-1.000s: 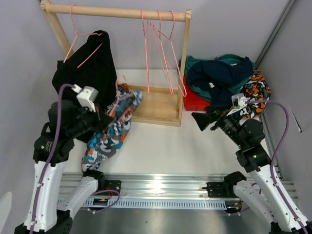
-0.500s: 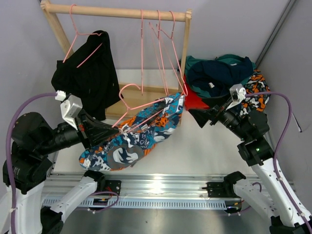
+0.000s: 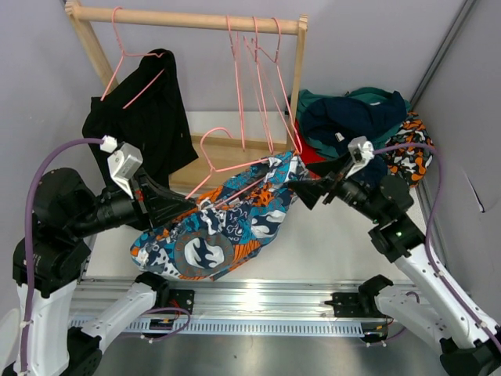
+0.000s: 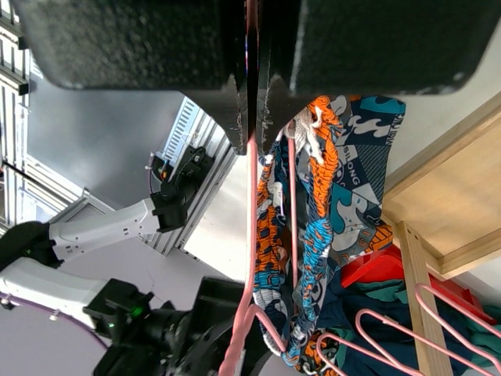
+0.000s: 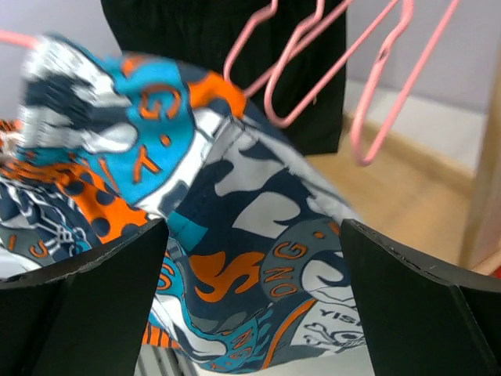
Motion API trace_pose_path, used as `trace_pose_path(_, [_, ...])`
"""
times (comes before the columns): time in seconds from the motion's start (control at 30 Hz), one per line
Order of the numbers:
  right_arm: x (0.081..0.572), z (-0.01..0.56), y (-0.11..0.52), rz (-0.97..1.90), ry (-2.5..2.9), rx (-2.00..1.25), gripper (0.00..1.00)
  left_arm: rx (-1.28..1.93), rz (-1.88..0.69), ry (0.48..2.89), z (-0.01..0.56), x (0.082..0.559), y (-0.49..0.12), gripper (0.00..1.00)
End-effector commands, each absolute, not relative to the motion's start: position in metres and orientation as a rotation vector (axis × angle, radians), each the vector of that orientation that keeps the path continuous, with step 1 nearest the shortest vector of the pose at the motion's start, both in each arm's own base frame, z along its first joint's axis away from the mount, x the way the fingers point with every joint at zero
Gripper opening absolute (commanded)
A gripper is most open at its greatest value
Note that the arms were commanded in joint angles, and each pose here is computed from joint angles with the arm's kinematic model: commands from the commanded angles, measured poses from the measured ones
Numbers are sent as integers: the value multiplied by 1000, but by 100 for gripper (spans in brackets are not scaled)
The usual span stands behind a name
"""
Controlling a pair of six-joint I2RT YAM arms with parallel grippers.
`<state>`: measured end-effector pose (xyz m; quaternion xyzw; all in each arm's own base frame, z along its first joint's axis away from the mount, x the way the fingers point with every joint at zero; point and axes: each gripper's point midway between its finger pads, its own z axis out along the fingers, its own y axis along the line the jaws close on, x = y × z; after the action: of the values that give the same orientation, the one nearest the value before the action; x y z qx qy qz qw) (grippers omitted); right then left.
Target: Remove the shorts from the hanger
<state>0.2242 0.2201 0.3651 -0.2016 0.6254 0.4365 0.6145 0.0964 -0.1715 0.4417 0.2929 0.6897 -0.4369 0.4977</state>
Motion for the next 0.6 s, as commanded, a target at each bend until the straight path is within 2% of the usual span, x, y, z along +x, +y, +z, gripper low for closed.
trace_pose_path(0.0, [228, 364, 239, 1042, 1402, -473, 99, 720, -1064, 1585, 463, 91, -172, 0])
trace_pose_path(0.07, [232, 358, 243, 1026, 1415, -472, 99, 715, -1057, 1586, 463, 91, -171, 0])
trace_pose_path(0.13, [237, 352, 246, 1000, 1430, -479, 95, 715, -1053, 1590, 462, 92, -171, 0])
trace_pose_path(0.17, [241, 349, 245, 981, 1435, -473, 74, 713, -1052, 1590, 462, 91, -170, 0])
trace_pose_path(0.23, [245, 348, 241, 935, 1426, -476, 41, 711, -1046, 1593, 460, 91, -169, 0])
trace_pose_path(0.27, [246, 350, 240, 920, 1426, -473, 6, 706, -1040, 1597, 459, 92, -169, 0])
trace_pose_path(0.3, [250, 354, 235, 893, 1422, -452, 0, 705, -1038, 1597, 458, 92, -169, 0])
trace_pose_path(0.57, [272, 393, 173, 659, 1385, -335, 0, 706, -1027, 1638, 444, 94, -168, 0])
